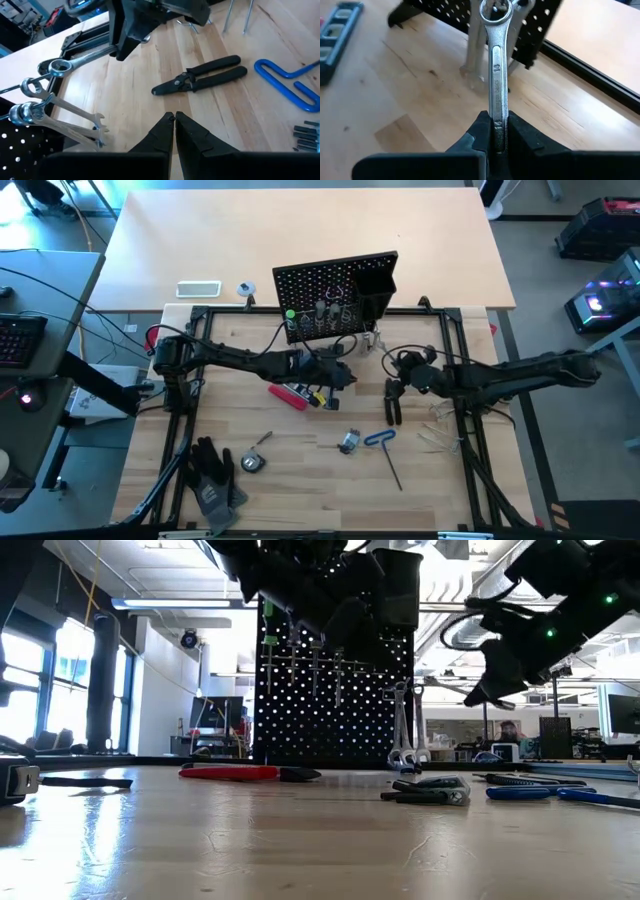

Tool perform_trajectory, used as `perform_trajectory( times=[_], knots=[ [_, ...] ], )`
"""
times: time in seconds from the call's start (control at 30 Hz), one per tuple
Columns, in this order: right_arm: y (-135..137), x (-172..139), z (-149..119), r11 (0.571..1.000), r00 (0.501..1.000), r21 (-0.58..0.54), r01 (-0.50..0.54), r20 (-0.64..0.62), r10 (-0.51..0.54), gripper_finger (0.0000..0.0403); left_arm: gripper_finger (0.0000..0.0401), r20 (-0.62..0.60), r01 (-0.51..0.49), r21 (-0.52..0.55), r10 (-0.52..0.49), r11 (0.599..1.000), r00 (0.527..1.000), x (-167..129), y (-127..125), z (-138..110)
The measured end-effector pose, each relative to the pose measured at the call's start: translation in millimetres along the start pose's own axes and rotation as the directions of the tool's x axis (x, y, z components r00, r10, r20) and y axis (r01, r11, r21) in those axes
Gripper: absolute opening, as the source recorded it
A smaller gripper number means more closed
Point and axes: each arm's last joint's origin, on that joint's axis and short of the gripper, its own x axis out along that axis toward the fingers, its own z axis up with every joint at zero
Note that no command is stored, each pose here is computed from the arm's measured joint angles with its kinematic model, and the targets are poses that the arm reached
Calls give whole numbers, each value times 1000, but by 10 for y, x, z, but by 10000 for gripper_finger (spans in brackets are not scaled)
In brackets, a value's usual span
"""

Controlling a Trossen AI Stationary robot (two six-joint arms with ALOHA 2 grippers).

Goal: Hang tools onto peg board
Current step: Hang the wrench onto the pegboard

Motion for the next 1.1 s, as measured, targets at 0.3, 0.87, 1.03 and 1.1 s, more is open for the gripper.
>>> perform_trajectory(
  times=[0.3, 0.87, 1.03, 1.1],
  knots=[
    [-56, 96, -95, 1000, 998, 4, 14, 62, -15, 29, 12, 4, 9, 4, -9, 1000, 1000, -5, -48, 18],
    [-308, 272, 4, 998, 988, 17, 63, 140, -65, 32, 12, 14, 16, -16, -16, 1000, 1000, -11, -102, 45],
    [-372, 304, 53, 999, 986, 29, 41, 162, -45, 28, 12, 37, 25, -8, -25, 1000, 999, -20, -170, 88],
    [-392, 316, 59, 999, 987, 36, 24, 159, -29, 31, 12, 40, 31, -5, -30, 1000, 999, -24, -195, 98]
  ],
)
